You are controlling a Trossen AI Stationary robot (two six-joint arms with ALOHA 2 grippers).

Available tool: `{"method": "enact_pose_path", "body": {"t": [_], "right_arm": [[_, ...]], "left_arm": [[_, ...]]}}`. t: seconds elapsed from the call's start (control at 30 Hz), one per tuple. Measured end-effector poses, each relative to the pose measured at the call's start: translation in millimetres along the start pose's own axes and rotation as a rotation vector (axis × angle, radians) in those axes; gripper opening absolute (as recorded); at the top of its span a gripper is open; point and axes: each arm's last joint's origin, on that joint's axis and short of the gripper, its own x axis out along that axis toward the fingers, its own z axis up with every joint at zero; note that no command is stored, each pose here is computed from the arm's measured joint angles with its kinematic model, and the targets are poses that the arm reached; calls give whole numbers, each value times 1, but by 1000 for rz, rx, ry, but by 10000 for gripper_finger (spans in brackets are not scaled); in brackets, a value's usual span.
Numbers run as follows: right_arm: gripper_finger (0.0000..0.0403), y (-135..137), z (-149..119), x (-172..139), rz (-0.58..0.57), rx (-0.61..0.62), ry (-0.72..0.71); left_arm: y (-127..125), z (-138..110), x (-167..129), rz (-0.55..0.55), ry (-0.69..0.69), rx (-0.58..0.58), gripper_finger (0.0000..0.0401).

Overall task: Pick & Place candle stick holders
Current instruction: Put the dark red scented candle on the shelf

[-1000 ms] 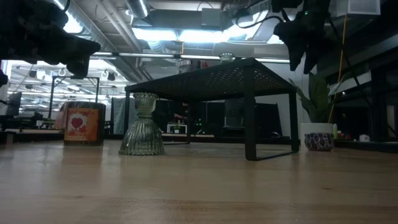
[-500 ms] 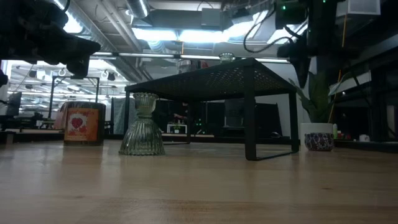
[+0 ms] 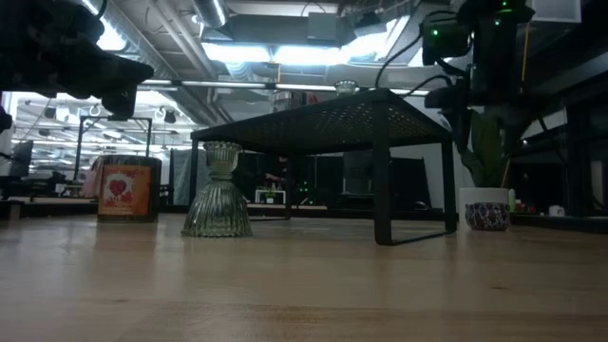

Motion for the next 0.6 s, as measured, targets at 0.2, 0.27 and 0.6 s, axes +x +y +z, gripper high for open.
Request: {"method": "enact_pose_path", "body": {"t": [0.2,0.27,0.6], "right_arm": [[377,-2,-3,9,-11,5,24],[380,-2,-4,11,-6,2,23],[381,-4,-7,22,-5,-22,33]], "left_arm": [[0,0,0,0,0,0,1],[0,0,0,0,0,0,1],[0,0,0,0,0,0,1]]}}
